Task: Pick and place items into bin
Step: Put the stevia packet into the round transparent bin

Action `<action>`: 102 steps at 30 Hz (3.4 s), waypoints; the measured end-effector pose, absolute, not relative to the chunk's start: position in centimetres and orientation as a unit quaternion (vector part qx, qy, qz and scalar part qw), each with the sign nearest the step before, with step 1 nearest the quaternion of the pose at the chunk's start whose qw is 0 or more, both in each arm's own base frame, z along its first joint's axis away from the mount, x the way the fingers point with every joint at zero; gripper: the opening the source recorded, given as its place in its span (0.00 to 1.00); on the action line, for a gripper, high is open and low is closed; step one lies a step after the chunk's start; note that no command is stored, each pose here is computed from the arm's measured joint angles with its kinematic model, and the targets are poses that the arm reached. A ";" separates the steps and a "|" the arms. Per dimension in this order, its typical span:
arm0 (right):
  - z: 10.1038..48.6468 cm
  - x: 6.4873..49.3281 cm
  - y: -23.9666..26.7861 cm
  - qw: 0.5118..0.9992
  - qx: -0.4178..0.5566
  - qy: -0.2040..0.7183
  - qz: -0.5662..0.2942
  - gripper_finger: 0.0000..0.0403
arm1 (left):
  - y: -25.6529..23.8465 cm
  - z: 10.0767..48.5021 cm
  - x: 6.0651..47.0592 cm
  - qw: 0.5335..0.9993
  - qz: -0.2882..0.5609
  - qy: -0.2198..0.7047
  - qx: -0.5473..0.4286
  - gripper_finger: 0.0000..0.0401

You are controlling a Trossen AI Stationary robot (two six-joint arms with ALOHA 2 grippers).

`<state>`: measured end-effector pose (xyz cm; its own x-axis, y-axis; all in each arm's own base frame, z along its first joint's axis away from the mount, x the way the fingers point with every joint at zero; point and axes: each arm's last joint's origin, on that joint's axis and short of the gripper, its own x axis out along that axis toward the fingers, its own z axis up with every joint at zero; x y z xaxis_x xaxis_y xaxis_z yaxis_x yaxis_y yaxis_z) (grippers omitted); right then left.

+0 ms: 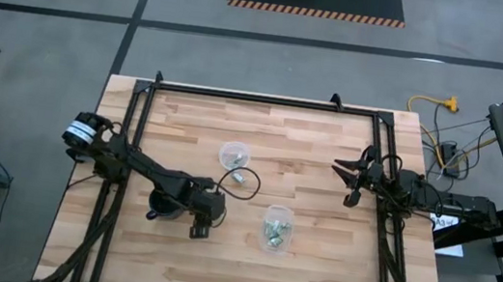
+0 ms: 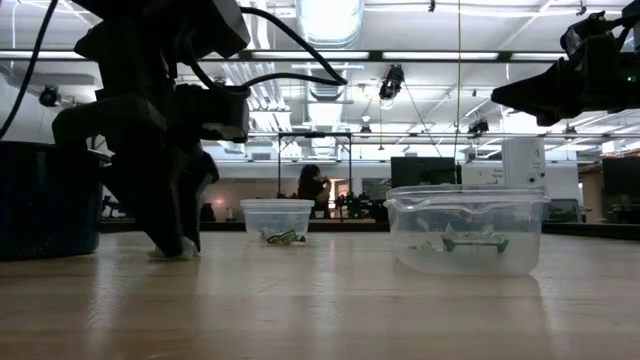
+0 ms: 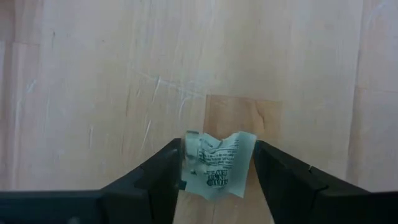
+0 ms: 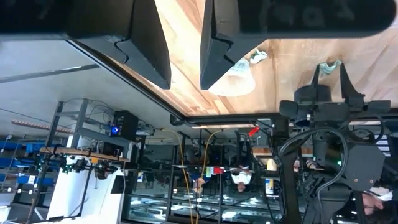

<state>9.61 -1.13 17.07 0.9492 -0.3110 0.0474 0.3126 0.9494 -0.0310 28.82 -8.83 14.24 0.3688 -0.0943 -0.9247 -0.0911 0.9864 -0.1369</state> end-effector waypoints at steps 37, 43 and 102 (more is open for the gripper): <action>17.1 9.6 -1.1 0.987 -0.019 -0.021 -0.157 0.20 | -8.2 18.6 33.7 0.936 -0.024 0.348 0.054 0.02; 17.1 9.6 -1.1 0.987 -0.019 -0.021 -0.157 0.20 | -7.4 19.0 34.0 0.941 0.097 0.310 0.091 0.02; 17.1 9.6 -1.1 0.987 -0.019 -0.021 -0.157 0.17 | -4.7 13.2 36.1 0.776 0.490 0.286 0.275 0.21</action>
<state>9.61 -1.12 17.07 0.9498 -0.3091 0.0474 0.3107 0.9500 -0.0311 36.09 -4.73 13.16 0.3548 0.9184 -0.1748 -0.6033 0.3678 0.7076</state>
